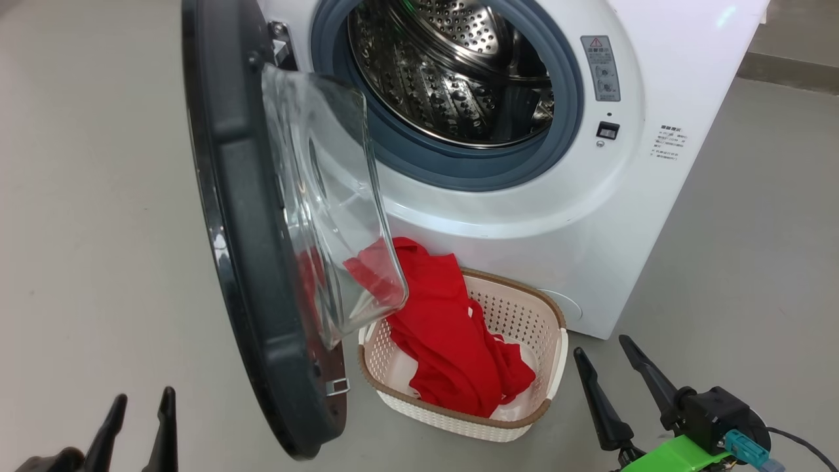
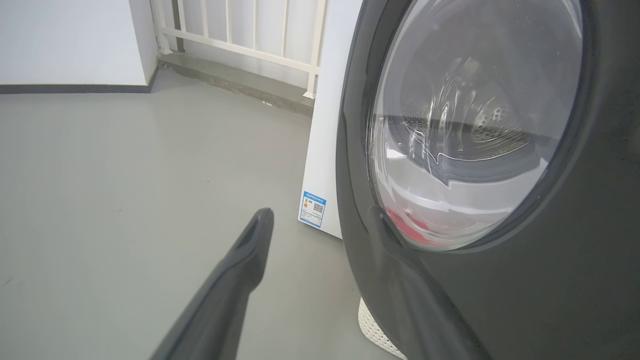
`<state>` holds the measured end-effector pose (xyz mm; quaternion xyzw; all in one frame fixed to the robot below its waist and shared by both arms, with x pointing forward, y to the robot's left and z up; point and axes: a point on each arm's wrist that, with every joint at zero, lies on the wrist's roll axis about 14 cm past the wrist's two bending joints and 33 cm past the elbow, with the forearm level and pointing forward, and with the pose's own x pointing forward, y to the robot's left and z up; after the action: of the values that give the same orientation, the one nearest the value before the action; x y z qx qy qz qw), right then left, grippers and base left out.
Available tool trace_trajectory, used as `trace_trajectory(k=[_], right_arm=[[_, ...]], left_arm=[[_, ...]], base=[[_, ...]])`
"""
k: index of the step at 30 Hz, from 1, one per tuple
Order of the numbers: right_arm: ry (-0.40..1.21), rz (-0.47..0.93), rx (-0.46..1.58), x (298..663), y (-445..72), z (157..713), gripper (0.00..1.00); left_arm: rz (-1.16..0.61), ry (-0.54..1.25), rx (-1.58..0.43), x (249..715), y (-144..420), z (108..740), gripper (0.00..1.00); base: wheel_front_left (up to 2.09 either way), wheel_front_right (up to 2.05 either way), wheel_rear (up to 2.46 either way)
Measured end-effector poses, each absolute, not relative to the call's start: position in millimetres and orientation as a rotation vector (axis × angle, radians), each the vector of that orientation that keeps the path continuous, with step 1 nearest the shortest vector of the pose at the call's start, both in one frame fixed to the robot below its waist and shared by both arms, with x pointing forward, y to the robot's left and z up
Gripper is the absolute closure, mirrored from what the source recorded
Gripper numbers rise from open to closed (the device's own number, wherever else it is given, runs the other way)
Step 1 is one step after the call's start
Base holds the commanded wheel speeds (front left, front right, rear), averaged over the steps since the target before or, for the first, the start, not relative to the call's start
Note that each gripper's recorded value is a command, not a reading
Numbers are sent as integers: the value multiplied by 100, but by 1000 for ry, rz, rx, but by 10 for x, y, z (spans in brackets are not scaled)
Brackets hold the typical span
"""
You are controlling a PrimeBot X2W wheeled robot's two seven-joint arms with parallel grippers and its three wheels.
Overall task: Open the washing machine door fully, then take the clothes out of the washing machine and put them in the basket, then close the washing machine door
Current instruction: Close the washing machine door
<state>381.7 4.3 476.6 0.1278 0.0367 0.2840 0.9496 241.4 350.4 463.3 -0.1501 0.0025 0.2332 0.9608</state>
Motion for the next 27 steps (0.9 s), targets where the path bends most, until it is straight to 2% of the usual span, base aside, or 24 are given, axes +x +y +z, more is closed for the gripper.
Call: trace_trajectory(k=[8, 27], right_arm=[[59, 561, 261, 3845, -12, 4808, 0], [90, 518, 253, 3765, -169, 4700, 0]], left_arm=[[468, -18, -122, 2432, 3461, 4818, 0], [461, 26, -112, 2390, 3323, 4670, 0]], base=[[0, 0, 0], [0, 0, 0]])
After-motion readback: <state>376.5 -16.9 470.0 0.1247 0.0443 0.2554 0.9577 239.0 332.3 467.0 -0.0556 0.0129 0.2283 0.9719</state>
